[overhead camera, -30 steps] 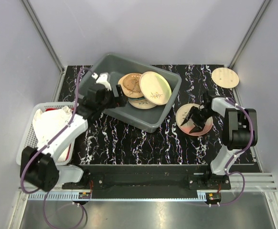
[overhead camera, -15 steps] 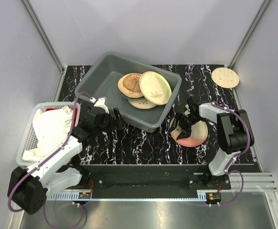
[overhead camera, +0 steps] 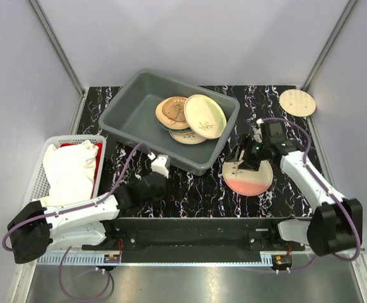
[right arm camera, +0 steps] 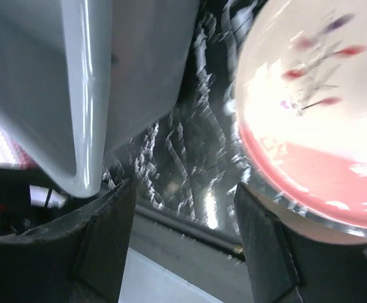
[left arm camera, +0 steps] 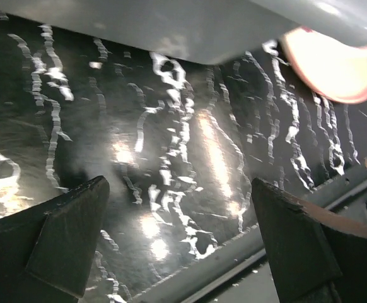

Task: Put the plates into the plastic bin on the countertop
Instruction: Move the plate to the corner of the board.

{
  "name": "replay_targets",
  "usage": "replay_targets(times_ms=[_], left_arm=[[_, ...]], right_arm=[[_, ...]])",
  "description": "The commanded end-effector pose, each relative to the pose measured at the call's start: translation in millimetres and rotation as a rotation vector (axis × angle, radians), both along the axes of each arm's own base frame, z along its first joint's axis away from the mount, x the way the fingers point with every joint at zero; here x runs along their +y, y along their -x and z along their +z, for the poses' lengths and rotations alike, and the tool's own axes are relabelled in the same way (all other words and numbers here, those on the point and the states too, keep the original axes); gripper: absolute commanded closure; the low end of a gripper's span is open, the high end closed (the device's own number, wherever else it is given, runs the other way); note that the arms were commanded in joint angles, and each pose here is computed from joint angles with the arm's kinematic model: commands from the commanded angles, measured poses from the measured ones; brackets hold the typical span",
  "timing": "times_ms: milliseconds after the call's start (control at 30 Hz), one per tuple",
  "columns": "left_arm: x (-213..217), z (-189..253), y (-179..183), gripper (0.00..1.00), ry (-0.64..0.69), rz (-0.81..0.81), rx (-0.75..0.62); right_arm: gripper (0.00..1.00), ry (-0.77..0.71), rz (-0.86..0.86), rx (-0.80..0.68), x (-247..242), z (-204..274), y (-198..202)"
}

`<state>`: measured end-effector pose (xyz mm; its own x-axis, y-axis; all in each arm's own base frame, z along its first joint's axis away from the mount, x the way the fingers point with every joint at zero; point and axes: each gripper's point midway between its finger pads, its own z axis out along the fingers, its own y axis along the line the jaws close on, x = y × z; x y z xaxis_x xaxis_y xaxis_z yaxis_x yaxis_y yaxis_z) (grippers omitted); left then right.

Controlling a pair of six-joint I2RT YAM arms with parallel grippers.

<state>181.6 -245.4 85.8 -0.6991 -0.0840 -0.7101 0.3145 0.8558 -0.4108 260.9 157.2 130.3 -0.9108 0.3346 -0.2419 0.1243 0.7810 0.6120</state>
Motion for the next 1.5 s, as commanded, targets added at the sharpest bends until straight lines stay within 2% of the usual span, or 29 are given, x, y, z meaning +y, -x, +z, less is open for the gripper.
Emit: replay_targets(times_ms=[0,33,67,167,267,400,567,633,1000,1233,1467], left_arm=[[-27,34,-11,0.01,0.148,0.057,-0.101],[-33,39,-12,0.01,0.186,0.054,-0.11],[-37,39,-14,0.01,0.202,0.059,-0.105],[-49,42,-17,0.01,0.262,0.061,-0.119],[-60,41,-19,0.01,0.302,0.06,-0.124],[-79,39,-13,0.01,0.366,0.016,-0.109],[-91,30,-3,0.01,0.432,-0.004,-0.064],[-93,26,-2,0.01,0.414,-0.015,-0.065],[-89,29,-10,0.01,0.356,-0.011,-0.123],[-78,28,-13,0.01,0.331,0.019,-0.146],[-54,22,-16,0.01,0.302,0.088,-0.168]], right_arm=[[0.28,0.191,-0.186,-0.051,-74,1,-13],[0.28,0.198,-0.199,-0.064,-88,1,-13],[0.28,0.22,-0.328,-0.048,-129,-2,-17],[0.28,0.352,-0.449,-0.01,-183,-14,-17],[0.28,0.467,-0.501,0.016,-214,-16,-31],[0.27,0.457,-0.457,0.06,-221,-39,-48],[0.26,0.37,-0.433,0.08,-220,-61,-57],[0.25,0.372,-0.411,0.099,-221,-74,-60],[0.27,0.129,-0.256,0.148,-175,-109,-62],[0.27,0.154,-0.135,0.217,-144,-128,-48],[0.28,0.147,-0.03,0.215,-102,-119,-40]])
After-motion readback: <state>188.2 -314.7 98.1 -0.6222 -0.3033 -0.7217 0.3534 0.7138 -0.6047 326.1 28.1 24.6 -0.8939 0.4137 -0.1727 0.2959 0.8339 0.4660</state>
